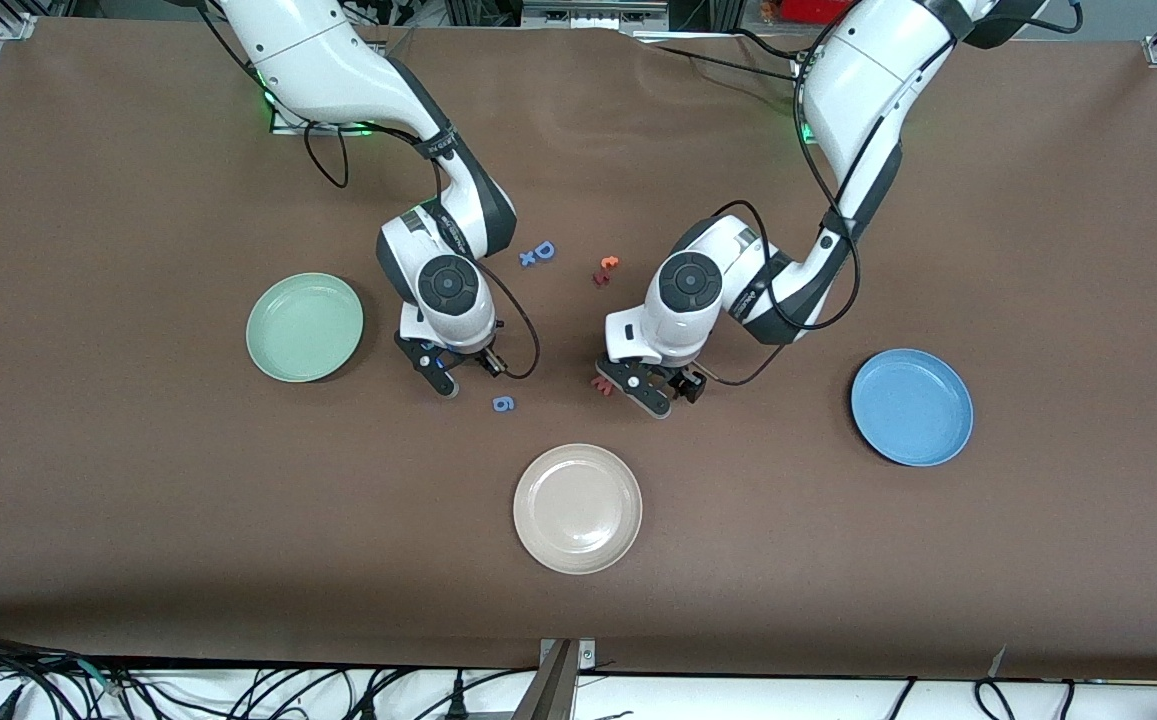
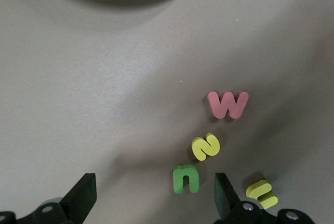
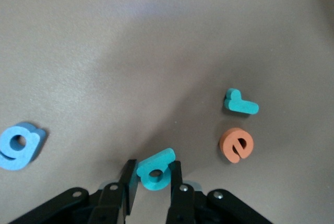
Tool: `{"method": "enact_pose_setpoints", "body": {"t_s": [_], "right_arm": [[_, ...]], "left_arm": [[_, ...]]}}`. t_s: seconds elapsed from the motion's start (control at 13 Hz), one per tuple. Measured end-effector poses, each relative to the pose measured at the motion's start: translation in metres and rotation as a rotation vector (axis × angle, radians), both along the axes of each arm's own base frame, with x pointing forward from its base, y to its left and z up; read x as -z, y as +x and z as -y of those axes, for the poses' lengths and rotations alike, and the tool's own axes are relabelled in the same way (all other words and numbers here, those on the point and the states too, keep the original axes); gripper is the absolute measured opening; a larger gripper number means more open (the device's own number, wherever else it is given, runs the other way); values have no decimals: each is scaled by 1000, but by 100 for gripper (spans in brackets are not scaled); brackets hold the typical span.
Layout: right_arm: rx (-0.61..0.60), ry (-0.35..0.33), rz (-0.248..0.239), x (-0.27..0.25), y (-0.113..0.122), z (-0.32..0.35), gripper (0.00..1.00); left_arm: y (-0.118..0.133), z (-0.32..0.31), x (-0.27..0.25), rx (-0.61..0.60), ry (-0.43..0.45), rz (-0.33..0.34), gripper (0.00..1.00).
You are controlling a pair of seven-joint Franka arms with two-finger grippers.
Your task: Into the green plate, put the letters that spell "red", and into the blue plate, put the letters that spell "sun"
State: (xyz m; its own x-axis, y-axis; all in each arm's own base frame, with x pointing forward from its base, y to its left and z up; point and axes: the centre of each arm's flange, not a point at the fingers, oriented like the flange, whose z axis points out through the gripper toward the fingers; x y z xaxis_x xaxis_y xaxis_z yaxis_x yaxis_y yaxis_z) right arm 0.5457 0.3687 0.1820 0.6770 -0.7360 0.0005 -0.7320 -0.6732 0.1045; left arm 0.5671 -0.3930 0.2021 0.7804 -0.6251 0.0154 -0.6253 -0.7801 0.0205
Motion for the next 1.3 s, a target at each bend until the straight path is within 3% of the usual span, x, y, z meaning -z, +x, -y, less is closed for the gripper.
{"method": "enact_pose_setpoints", "body": {"t_s": [0.31,0.69,1.0,1.3], "right_arm": [[-129,-30,-19,-44,29,42,29],[-297,-21,-136,-99,53,142,29],[-373,-13,-203,-89,26,205,29],[-395,-1,-200,-47,-17,241,29]], "left_arm": [[-20,-3,28,14,-4,-16,100],[-29,-2,39,22,4,-33,98],[-28,-1,38,23,-3,-25,98],[-26,0,36,21,-18,-7,98]]}}
